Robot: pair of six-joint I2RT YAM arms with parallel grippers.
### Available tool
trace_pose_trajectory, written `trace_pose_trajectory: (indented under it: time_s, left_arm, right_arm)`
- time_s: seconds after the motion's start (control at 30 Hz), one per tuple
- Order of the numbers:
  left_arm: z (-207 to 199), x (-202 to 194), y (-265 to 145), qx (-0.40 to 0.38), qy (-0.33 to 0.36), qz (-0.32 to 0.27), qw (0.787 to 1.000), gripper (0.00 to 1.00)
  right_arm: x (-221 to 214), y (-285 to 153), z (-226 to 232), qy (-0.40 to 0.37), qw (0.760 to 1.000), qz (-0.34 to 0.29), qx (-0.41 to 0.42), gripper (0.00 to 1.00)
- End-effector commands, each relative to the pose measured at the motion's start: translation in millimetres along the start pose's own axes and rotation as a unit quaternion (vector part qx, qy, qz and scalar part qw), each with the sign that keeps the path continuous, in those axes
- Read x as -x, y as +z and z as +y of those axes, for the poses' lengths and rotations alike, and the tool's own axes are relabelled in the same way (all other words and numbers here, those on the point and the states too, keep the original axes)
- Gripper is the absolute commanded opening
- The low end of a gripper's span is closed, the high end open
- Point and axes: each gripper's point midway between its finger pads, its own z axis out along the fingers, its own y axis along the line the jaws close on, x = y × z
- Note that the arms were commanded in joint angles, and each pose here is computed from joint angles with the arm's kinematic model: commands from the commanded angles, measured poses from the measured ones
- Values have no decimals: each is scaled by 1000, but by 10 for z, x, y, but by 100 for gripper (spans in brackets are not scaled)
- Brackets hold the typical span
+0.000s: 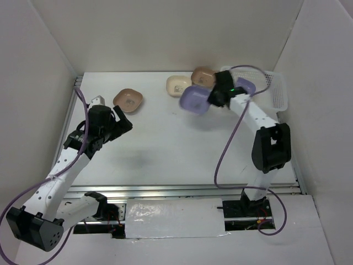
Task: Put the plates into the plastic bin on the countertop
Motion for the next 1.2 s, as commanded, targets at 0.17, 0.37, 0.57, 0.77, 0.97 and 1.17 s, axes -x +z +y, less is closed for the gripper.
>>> trace_pose_trajectory:
  time_s: [0.17, 0.37, 0.57, 0.77, 0.97, 1.17]
  left_arm:
    - [14, 41, 103, 28, 19, 9, 999, 99]
    - [-69, 42, 449, 53, 38, 41, 997, 99]
    - [-103, 168, 683, 67, 38, 46, 996, 99]
    - [-46, 312, 812, 70, 11, 49, 996, 99]
    - [37, 494, 985, 86, -19, 41, 995, 99]
    - [352, 709, 1462, 114, -107, 14, 988, 99]
  right_arm:
    - [2182, -469, -1465, 115, 971, -167, -128, 0]
    - [2409, 124, -2346, 196, 958, -133, -161, 0]
    - [2409, 335, -2447, 192, 963, -130, -141, 0]
    - [2385, 312, -2505, 184, 963, -129, -150, 31]
    - [2639, -330, -2170, 162, 959, -181, -148, 100]
    - [2256, -1248, -1225, 105, 964, -235, -71, 100]
